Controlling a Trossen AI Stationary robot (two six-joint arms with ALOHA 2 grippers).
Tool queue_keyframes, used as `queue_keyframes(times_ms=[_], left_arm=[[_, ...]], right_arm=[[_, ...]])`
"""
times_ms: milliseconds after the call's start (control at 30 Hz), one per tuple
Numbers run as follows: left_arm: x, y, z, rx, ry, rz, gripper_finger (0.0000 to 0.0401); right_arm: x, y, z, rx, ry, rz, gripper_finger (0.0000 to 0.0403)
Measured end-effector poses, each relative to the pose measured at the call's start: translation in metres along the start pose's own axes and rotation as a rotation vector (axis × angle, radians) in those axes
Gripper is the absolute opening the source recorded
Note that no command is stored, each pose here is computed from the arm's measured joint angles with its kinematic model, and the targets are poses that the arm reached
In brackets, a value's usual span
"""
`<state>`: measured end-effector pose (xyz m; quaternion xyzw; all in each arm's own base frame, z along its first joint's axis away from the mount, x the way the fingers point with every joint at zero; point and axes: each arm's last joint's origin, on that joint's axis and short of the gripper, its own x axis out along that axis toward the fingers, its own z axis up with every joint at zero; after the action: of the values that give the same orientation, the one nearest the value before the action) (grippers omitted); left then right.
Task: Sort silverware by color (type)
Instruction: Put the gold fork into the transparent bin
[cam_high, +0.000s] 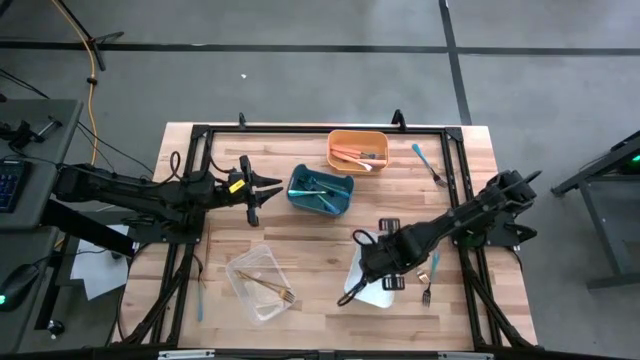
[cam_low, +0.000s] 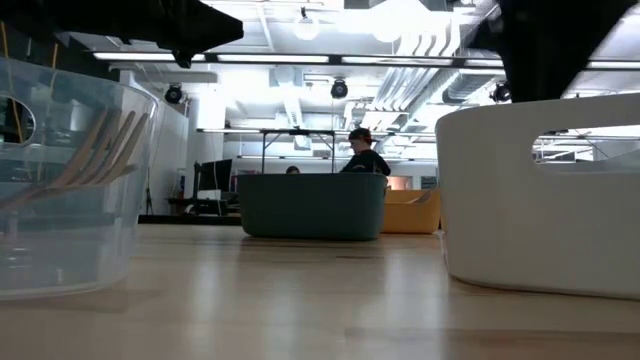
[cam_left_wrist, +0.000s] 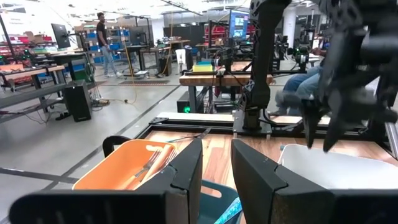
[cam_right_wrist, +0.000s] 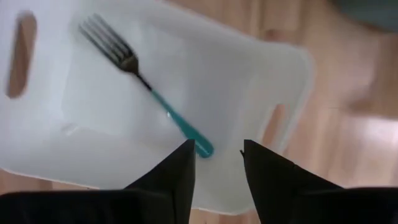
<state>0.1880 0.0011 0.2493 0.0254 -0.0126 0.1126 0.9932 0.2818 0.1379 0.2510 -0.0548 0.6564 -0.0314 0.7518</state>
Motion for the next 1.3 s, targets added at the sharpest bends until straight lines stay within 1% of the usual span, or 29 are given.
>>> queue_keyframes(times_ms=[100, 200, 300, 400, 500, 567, 633, 733, 867, 1300], left_arm=[[0.0, 0.0, 0.0, 0.0, 0.0, 0.001, 0.0076], [0.0, 0.0, 0.0, 0.001, 0.003, 0.0, 0.0076], [0.0, 0.0, 0.0, 0.001, 0.004, 0.0, 0.0076], [0.0, 0.0, 0.0, 0.002, 0.004, 0.0, 0.0076], [0.0, 0.0, 0.0, 0.001, 0.003, 0.0, 0.0076], [0.0, 0.0, 0.0, 0.0, 0.0, 0.0, 0.0076], [0.0, 0.0, 0.0, 0.0, -0.001, 0.0, 0.0076], [0.0, 0.0, 0.0, -0.001, -0.001, 0.0, 0.0076], [0.0, 0.0, 0.0, -0.003, -0.001, 0.0, 0.0076], [0.0, 0.0, 0.0, -0.001, 0.004, -0.001, 0.0076]], right_arm=[[-0.02, -0.004, -0.005, 0.051, -0.042, -0.047, 0.0135], [-0.034, -0.006, -0.021, 0.131, -0.103, -0.088, 0.0135], [-0.036, -0.006, -0.046, 0.245, -0.119, -0.102, 0.0135], [-0.028, -0.008, -0.079, 0.388, -0.109, -0.091, 0.0135], [-0.01, -0.007, -0.109, 0.523, -0.082, -0.016, 0.0135], [0.003, -0.005, -0.123, 0.595, -0.088, 0.076, 0.0135], [0.017, -0.003, -0.131, 0.639, -0.1, 0.151, 0.0135], [0.034, -0.002, -0.138, 0.681, -0.106, 0.229, 0.0135], [0.051, 0.0, -0.142, 0.711, -0.08, 0.276, 0.0135], [0.07, -0.003, -0.151, 0.855, -0.06, 0.249, 0.0135]])
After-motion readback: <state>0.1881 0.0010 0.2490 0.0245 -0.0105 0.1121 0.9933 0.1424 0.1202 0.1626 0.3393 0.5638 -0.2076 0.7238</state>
